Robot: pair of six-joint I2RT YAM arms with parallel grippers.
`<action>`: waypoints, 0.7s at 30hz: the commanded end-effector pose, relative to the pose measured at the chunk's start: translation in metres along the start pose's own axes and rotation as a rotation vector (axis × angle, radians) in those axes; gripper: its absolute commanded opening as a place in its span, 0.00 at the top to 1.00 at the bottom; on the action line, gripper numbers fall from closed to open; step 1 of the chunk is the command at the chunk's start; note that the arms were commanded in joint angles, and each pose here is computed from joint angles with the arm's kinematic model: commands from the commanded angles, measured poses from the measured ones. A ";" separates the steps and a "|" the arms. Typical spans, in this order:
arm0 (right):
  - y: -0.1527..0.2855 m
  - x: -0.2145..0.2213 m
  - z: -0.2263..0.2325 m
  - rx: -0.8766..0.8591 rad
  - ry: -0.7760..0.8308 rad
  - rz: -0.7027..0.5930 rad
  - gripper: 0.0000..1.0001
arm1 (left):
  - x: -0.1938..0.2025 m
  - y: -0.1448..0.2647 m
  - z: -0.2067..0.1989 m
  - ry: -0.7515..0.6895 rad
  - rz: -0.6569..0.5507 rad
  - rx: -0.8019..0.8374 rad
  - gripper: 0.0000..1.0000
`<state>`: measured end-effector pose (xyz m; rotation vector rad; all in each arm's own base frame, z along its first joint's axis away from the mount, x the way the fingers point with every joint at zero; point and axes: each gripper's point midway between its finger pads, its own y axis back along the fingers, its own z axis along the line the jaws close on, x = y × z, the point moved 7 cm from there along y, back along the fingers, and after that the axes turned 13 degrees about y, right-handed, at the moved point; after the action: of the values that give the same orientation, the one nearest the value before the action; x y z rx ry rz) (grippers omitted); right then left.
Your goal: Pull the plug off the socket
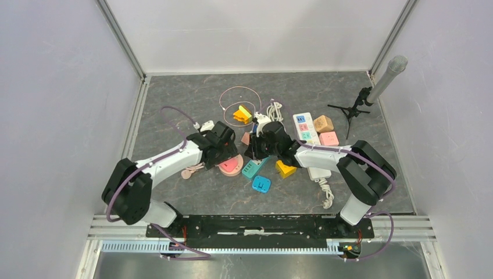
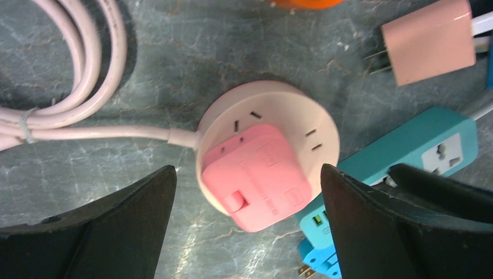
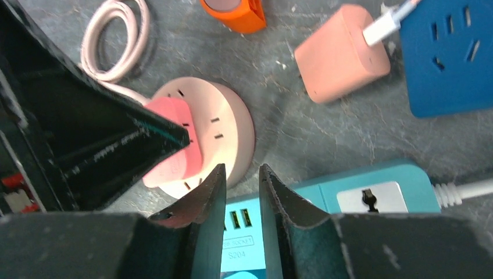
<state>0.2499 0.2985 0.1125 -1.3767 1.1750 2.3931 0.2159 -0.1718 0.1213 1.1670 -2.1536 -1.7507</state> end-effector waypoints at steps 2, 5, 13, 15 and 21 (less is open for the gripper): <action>0.007 -0.003 -0.002 0.039 0.016 -0.040 0.69 | -0.007 -0.003 -0.028 0.029 -0.067 0.004 0.00; 0.011 -0.003 -0.004 0.057 0.029 -0.043 0.69 | -0.001 -0.011 -0.026 0.012 -0.049 -0.030 0.00; 0.017 -0.003 -0.005 0.062 0.033 -0.060 0.69 | 0.010 -0.014 -0.009 -0.054 -0.017 -0.063 0.10; 0.017 -0.004 -0.004 0.058 0.034 -0.062 0.70 | 0.011 -0.012 -0.008 -0.077 -0.004 -0.038 0.18; 0.015 -0.008 -0.002 0.046 0.035 -0.068 0.70 | 0.009 -0.006 -0.008 -0.155 -0.004 0.021 0.32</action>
<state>0.2449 0.2842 0.1120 -1.3775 1.2265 2.3268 0.2203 -0.1831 0.1111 1.1304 -2.1637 -1.8581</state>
